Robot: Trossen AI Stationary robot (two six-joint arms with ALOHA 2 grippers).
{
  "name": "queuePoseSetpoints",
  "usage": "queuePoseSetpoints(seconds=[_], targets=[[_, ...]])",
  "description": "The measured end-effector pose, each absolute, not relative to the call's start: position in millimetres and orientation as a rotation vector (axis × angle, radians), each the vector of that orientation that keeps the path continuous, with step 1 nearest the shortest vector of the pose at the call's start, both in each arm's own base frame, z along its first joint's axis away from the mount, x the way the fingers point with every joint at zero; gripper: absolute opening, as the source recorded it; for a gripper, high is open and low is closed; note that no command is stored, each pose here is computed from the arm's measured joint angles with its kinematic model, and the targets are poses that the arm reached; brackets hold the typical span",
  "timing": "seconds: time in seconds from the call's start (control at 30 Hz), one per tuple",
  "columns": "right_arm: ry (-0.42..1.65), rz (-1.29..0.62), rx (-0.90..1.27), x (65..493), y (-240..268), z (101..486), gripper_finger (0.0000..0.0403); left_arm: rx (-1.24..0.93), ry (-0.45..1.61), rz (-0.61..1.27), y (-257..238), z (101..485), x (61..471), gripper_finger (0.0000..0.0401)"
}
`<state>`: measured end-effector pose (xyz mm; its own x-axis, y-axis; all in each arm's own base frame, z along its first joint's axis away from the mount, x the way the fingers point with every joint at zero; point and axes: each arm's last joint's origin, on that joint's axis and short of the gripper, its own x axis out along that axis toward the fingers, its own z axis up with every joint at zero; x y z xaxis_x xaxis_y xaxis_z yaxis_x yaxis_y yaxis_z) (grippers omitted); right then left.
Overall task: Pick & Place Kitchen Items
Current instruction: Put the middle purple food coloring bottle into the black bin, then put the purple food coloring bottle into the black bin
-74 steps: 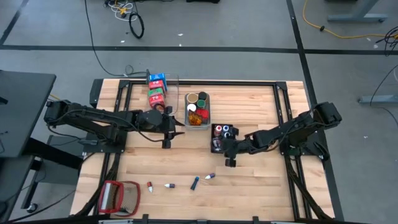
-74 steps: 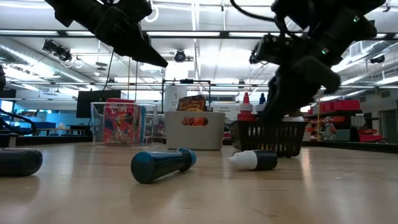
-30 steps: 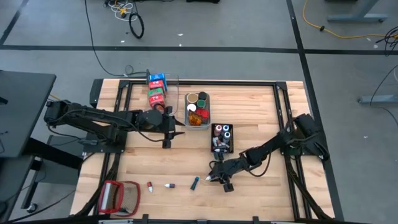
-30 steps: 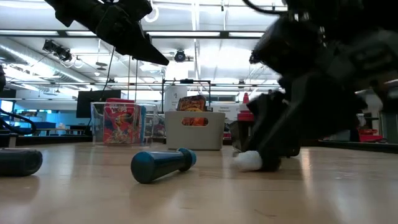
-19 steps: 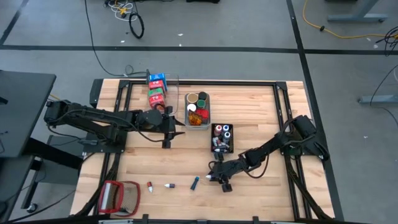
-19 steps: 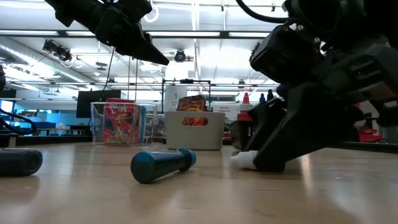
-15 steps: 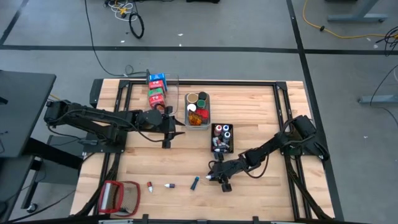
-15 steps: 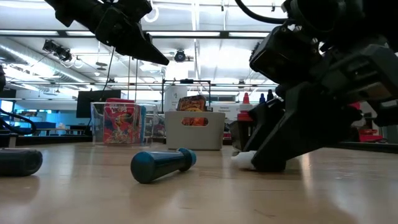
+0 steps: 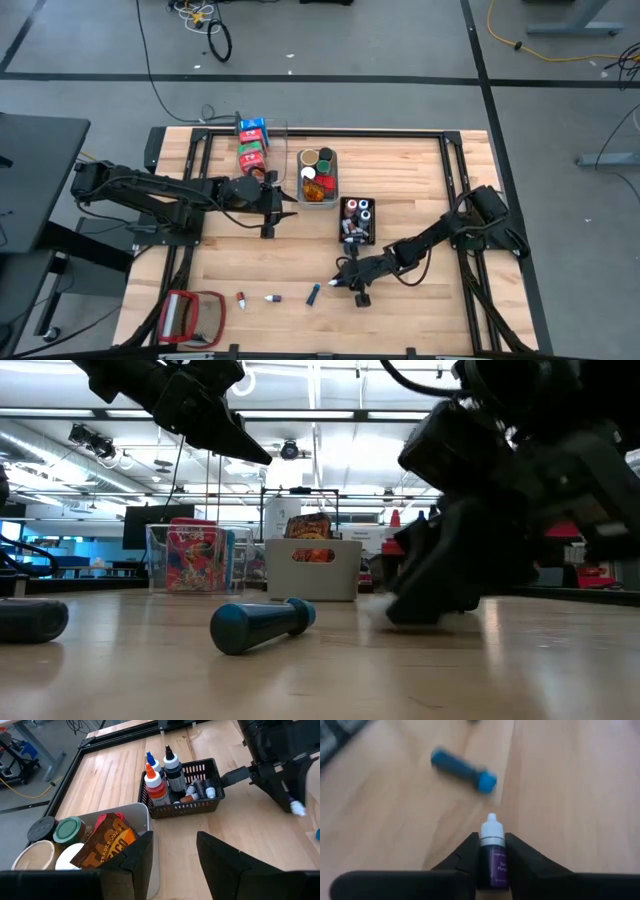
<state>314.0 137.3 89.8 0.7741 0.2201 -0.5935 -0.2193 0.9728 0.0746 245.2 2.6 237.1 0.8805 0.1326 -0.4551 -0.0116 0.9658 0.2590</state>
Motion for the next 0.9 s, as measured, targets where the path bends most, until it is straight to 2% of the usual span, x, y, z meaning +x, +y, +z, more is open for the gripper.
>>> queuePoseSetpoints(seconds=[0.17, 0.27, 0.37, 0.53, 0.7, 0.8, 0.9], targets=[[0.545, 0.228, 0.080, 321.3, 136.8, 99.6, 0.0109, 0.255, 0.490, 0.076, 2.6, 237.1, 245.2, 0.0160], [0.523, 0.251, 0.077, 321.9, 134.7, 109.2, 0.0112, 0.255, 0.489, 0.076, 2.6, 237.1, 245.2, 0.0160], [0.490, 0.255, 0.047, 321.4, 132.1, 123.1, 0.0093, 0.254, 0.483, 0.077, 2.6, 237.6, 245.5, 0.0160], [0.437, 0.234, -0.056, 315.9, 127.5, 152.0, 0.0038, 0.252, 0.445, 0.081, 2.5, 241.0, 247.1, 0.0160], [0.403, 0.194, -0.054, 316.7, 124.4, 158.6, 0.0005, 0.252, 0.441, 0.081, 2.5, 241.3, 247.2, 0.0160], [0.433, 0.197, 0.029, 318.6, 123.9, 152.3, 0.0017, 0.252, 0.442, 0.081, 2.5, 241.3, 247.3, 0.0160], [0.454, 0.183, 0.055, 319.1, 124.2, 146.2, 0.0055, 0.251, 0.441, 0.081, 2.5, 241.3, 247.3, 0.0160]])
